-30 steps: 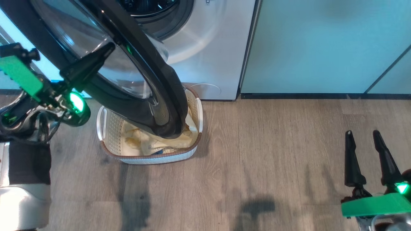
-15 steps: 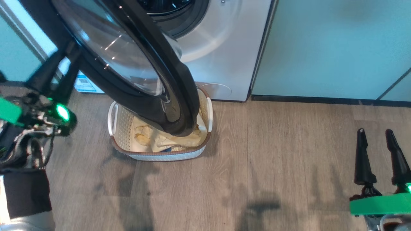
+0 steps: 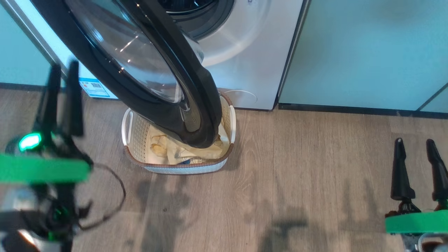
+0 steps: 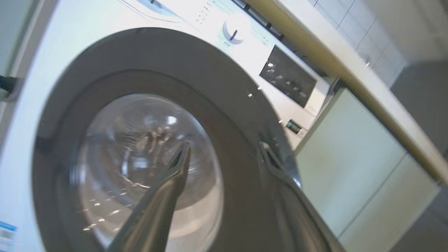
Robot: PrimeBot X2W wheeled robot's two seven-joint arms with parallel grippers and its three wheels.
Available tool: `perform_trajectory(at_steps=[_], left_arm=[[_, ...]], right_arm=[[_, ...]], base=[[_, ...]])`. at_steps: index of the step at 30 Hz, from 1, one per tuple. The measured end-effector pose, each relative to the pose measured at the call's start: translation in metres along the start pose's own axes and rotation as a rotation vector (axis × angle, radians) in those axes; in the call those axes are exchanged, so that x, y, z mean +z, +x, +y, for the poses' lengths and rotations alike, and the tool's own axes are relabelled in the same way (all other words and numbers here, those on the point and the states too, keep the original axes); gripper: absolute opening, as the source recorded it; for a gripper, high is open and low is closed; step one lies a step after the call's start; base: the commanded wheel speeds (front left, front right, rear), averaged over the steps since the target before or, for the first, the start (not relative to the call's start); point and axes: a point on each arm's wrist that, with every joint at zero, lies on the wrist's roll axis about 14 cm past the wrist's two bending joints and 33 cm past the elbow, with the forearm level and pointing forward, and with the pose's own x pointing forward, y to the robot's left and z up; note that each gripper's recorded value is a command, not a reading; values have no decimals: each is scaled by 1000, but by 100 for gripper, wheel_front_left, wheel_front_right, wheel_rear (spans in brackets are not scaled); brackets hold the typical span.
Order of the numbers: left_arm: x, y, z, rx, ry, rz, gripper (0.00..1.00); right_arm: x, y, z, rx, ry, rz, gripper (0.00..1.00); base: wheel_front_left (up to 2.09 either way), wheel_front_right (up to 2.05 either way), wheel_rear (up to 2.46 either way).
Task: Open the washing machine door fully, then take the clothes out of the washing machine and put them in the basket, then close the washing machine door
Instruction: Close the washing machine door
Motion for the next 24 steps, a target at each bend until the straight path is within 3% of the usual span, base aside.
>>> perform_trajectory(at_steps=[5, 12, 17, 24], left_arm=[[-31, -31, 20, 43, 296, 81, 100], [-33, -38, 19, 73, 508, 77, 100], [-64, -75, 32, 108, 590, 227, 100], [-86, -99, 40, 132, 604, 330, 100]], right_arm=[[6, -1, 1, 2, -2, -17, 100], [10, -4, 0, -2, -5, -28, 100], [10, -15, -2, -10, -13, -19, 100], [10, -26, 0, -6, -30, -11, 100]], base=[[0, 0, 0], [0, 0, 0], [0, 0, 0], [0, 0, 0]])
